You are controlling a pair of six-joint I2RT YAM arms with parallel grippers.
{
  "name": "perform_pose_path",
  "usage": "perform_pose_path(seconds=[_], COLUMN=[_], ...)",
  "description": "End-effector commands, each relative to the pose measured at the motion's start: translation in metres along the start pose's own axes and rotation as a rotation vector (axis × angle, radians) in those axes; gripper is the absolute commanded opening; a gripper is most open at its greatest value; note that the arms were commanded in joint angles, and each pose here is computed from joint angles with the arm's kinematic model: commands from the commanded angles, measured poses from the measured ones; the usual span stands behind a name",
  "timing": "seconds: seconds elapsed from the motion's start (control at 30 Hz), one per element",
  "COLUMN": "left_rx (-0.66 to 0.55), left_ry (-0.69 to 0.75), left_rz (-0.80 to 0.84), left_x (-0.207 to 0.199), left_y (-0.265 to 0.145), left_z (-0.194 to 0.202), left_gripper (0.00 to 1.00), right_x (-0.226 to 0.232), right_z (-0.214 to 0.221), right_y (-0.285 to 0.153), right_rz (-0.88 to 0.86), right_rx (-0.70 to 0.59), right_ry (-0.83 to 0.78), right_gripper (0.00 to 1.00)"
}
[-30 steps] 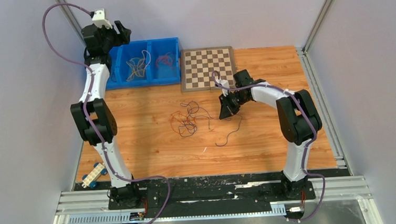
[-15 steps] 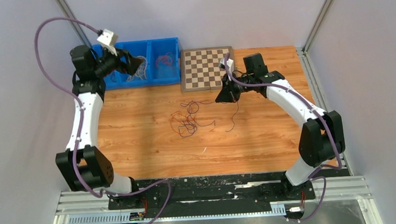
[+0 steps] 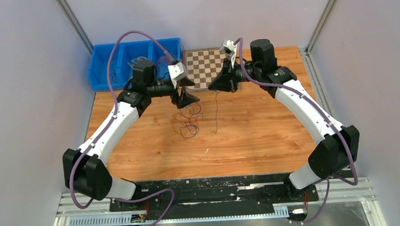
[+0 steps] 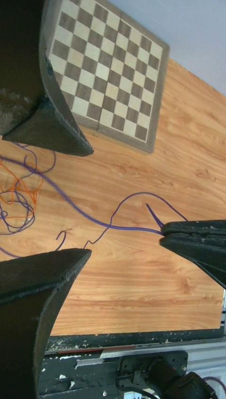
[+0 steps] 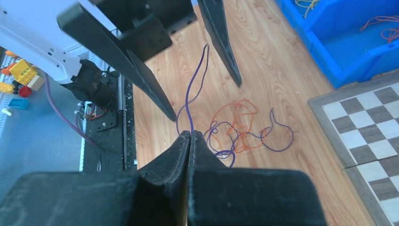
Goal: Untangle the cables
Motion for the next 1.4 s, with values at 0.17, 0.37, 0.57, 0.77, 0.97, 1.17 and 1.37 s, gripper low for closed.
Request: perform_pose_path(seconds=[0.17,0.37,0.57,0.77,0.97,1.17,1.37], left_rx=[0.016,-0.110,-0.336,-0.404,-0.417,-0.401,-0.294], left_ry=[0.209,-0.002,-0.360,-0.344,-0.247,-0.240,-0.304], left_rz=[0.005,-0.143,-0.404,-0.886,-1.326,-1.422,-1.451], left_x=[-0.008,0.016,0.083,0.148,0.199,0.247,0.275], left_y=[0.015,-0.017,-0.092,-0.172,-0.249,-0.285,-0.302], left_z=[-0.021,-0.058,-0.099,-0.119,-0.115,-0.098,-0.052], left_gripper=[0.15,0.00,0.00,0.00,0.00,0.00,0.00], right_x=[0.024,0.011,-0.008,-0.020,-0.030,-0.038,-0.048], right_z=[-0.019,-0.008,0.008,0.013,0.016,0.020,0.025], right_y=[-0.002,-0.007,-0.017,-0.019,-0.020,-0.018,-0.016], right_rz=[-0.017,0.053,0.121,0.179,0.221,0.233,0.253], right_rx=[-0.055,-0.048,-0.032,-0.021,-0.013,-0.001,0.015], right_ry=[-0.051,-0.030,0.012,-0.002,0.004,0.016,0.023], right_gripper=[0.00,0.37,0.66,0.84,1.00,1.00,1.00])
Point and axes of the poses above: each gripper's point midway between its finger pads, its own y axis out along the fingers, its own x axis along the line the jaws close on, z = x × y, the point moved 5 cm from there along -y, back along the fingers, and after that the axes turned 1 degree about y, right-handed, at the moved point
